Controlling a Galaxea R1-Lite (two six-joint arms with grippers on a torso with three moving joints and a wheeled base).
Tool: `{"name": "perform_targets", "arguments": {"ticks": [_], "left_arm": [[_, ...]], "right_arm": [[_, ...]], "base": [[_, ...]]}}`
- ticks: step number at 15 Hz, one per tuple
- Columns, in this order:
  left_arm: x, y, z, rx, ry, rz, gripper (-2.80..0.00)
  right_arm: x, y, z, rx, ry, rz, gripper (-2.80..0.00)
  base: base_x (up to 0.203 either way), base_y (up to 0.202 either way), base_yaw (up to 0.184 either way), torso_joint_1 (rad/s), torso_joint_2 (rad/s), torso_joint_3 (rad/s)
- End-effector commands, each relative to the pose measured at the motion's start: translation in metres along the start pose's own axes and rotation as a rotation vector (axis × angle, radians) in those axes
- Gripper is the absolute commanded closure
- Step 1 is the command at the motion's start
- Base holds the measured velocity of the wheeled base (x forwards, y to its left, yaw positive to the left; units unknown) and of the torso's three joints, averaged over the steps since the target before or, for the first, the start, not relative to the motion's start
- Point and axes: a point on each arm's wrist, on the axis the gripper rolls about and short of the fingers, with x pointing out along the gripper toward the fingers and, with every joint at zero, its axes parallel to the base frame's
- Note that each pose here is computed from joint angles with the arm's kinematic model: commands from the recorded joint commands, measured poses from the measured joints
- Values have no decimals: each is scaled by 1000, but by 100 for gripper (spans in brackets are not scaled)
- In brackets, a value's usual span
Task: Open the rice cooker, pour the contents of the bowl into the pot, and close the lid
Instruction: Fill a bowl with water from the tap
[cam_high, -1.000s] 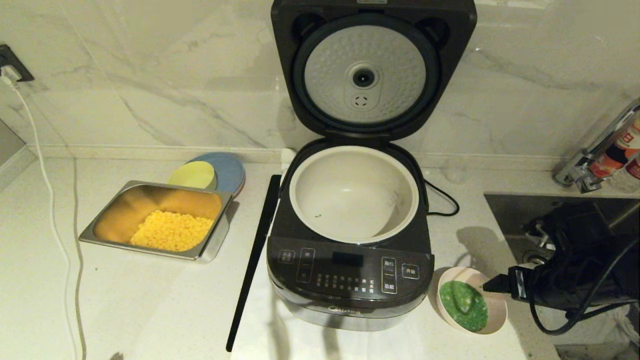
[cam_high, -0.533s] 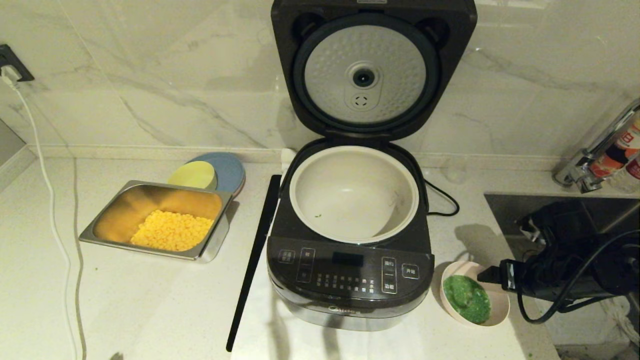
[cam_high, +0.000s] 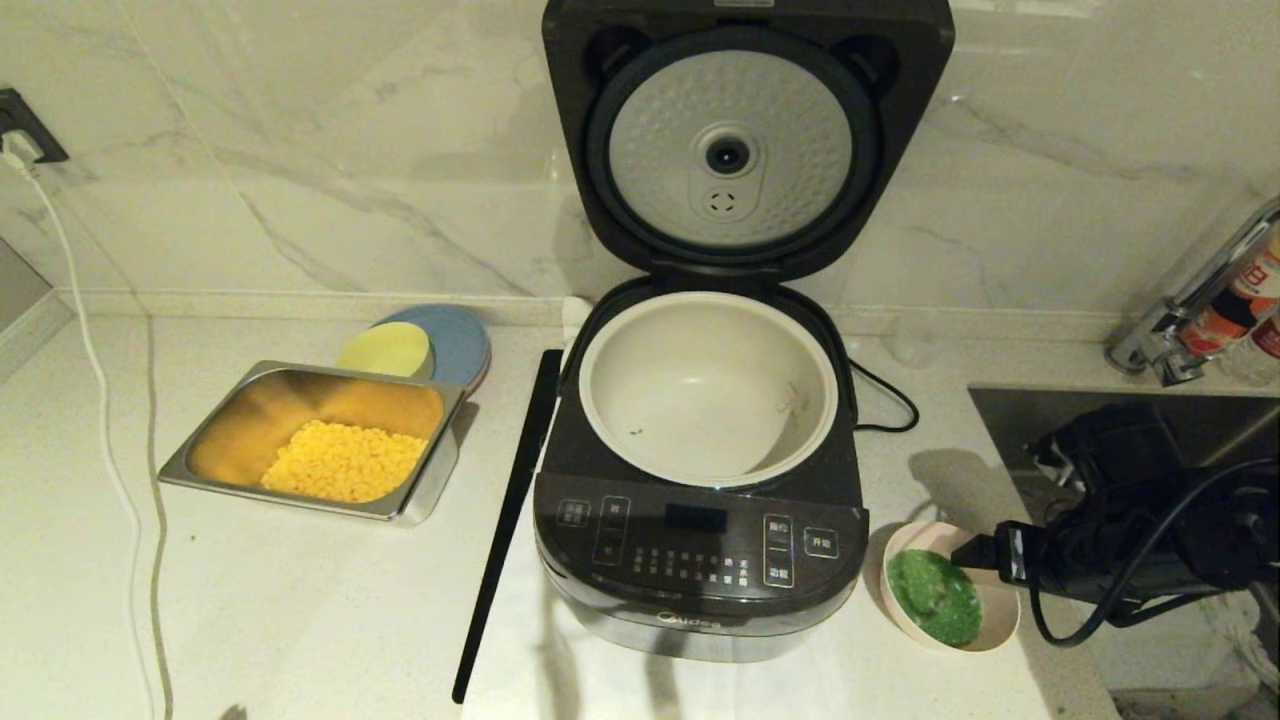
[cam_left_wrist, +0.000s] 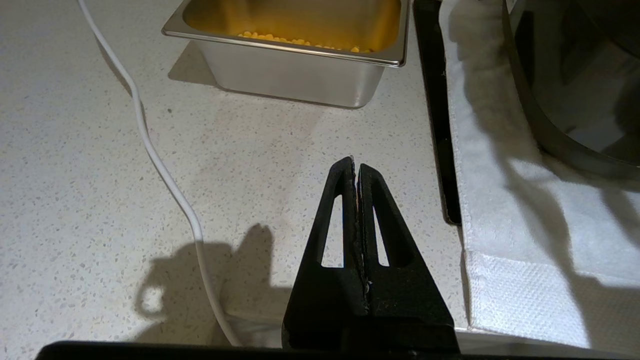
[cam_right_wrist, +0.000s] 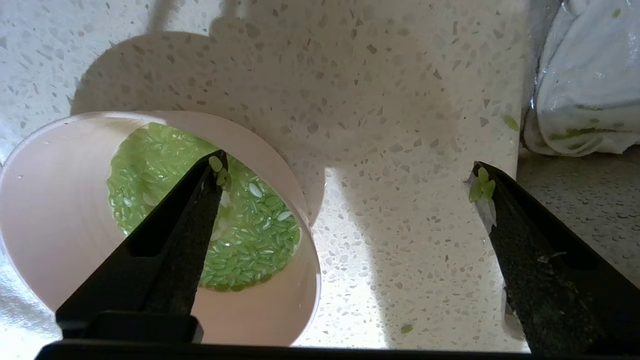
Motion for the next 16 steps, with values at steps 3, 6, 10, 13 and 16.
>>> {"name": "perform_targets", "arguments": {"ticks": [3,6,10,13,16], "left_arm": [[1,0,-3,-1,8,1,0],[1,0,-3,1,8,1,0],[1,0,-3,1,8,1,0],[1,0,-3,1,8,1,0],[1,0,-3,1,8,1,0]], "right_arm": [[1,1,-1,-3,8,-1,0],[4,1,-4,-6,20,-3,0],[5,1,-3,-6,18,-2,0],[5,2,-2,-5,14,1,0],[-4,3,1,-3,-13,9,0]], "base": [[0,0,0,0,0,0],[0,0,0,0,0,0],[0,0,0,0,0,0],[0,0,0,0,0,0],[0,0,0,0,0,0]]}}
